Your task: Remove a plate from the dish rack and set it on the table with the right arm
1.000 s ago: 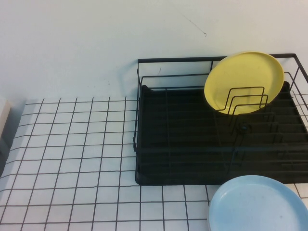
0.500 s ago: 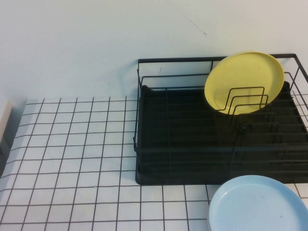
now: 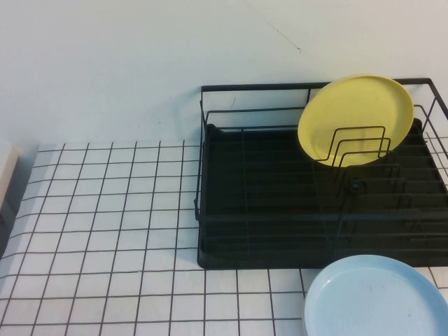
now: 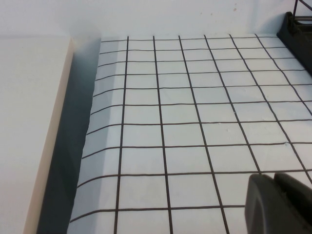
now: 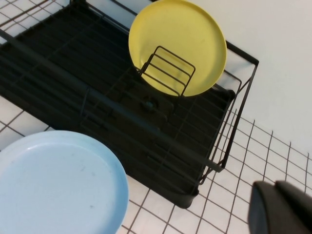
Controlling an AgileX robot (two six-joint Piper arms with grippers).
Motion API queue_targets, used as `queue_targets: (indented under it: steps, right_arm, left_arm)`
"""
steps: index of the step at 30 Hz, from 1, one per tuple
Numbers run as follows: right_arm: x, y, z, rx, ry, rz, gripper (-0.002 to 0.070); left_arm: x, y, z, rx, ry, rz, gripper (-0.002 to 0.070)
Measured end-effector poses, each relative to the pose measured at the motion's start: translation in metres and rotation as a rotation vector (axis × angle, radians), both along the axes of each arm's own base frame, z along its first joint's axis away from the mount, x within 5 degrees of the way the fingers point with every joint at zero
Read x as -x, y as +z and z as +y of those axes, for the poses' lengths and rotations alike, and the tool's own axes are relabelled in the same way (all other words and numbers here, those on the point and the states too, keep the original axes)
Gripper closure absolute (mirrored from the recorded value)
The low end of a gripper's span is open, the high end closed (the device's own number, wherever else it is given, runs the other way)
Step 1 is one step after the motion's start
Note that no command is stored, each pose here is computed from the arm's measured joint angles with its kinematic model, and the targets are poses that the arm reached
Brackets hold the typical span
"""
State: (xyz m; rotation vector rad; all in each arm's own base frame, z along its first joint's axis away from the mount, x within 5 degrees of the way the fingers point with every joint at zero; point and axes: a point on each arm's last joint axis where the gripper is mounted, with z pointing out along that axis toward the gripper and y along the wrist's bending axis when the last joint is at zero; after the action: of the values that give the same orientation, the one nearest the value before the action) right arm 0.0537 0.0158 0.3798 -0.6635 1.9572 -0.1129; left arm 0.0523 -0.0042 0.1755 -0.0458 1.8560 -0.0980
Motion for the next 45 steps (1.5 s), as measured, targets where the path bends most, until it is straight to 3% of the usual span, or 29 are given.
queue_targets:
  steps: [6,11,22,25,33,45]
  right_arm:
    - [0.002,-0.009,-0.001,-0.003,-0.01,-0.012,0.0676]
    - [0.003,-0.037,-0.005,-0.043,-0.092,-0.161,0.0676]
    - [0.005,-0.182,-0.006,-0.152,-0.165,-0.19,0.0676]
    - [0.002,-0.205,-0.006,-0.196,-0.182,-0.162,0.0676]
    - [0.003,-0.21,-0.005,-0.199,-0.181,-0.135,0.0677]
    - [0.002,-0.21,-0.012,-0.291,-0.3,-0.117,0.0677]
  left_arm:
    - [0.0,0.0,0.0,0.0,0.0,0.0,0.0678]
    - [0.0,0.0,0.0,0.0,0.0,0.0,0.0678]
    - [0.0,0.0,0.0,0.0,0.0,0.0,0.0678]
    - [0.0,0.0,0.0,0.0,0.0,0.0,0.0678]
    - [0.0,0.0,0.0,0.0,0.0,0.0,0.0678]
    - [0.0,0.0,0.0,0.004,0.001,0.0,0.0678]
